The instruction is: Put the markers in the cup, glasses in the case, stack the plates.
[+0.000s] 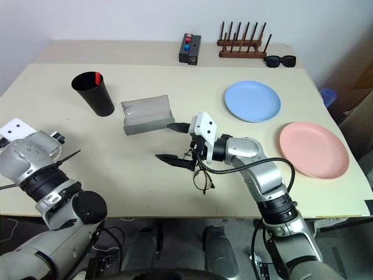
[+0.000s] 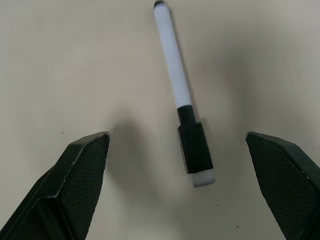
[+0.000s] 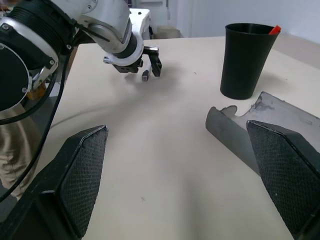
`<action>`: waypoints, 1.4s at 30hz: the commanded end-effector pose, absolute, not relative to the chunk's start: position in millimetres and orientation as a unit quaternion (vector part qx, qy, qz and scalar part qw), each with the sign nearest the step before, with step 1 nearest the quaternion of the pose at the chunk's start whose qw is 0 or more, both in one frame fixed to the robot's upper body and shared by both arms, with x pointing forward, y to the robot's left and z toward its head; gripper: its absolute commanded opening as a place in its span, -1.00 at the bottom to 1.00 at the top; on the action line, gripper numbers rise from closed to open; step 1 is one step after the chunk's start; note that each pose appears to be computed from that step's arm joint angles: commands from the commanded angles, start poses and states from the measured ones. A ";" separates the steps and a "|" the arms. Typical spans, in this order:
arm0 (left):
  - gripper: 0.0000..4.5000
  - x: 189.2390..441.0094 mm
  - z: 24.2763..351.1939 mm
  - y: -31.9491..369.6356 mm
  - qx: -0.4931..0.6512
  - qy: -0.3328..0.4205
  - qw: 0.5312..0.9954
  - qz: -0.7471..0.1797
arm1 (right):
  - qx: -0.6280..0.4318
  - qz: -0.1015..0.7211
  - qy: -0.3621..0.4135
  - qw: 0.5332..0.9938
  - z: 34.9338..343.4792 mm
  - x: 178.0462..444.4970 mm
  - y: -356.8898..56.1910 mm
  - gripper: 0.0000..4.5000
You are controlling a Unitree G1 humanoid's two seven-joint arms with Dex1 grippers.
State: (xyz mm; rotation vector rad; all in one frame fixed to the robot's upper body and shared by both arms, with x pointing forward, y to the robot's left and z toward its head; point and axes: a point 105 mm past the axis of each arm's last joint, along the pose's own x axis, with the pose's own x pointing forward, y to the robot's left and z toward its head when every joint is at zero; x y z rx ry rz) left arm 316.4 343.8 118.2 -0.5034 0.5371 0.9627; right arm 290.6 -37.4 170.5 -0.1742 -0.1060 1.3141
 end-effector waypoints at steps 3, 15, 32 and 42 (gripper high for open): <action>-0.07 317.2 130.4 352.2 -0.244 0.231 0.823 0.458 | -0.090 0.606 -0.075 0.787 181.8 285.7 -38.0 1.00; -0.98 331.6 262.2 349.6 0.035 -0.110 0.905 0.408 | -0.088 0.608 -0.071 0.786 179.6 284.7 -38.5 1.00; -0.98 421.6 287.6 263.3 0.123 -0.210 0.949 0.200 | -0.087 0.591 -0.093 0.797 188.6 291.2 -38.7 1.00; -0.98 432.5 254.3 255.3 0.116 -0.183 0.959 0.182 | 0.001 0.535 -0.157 0.830 232.2 308.9 -47.4 1.00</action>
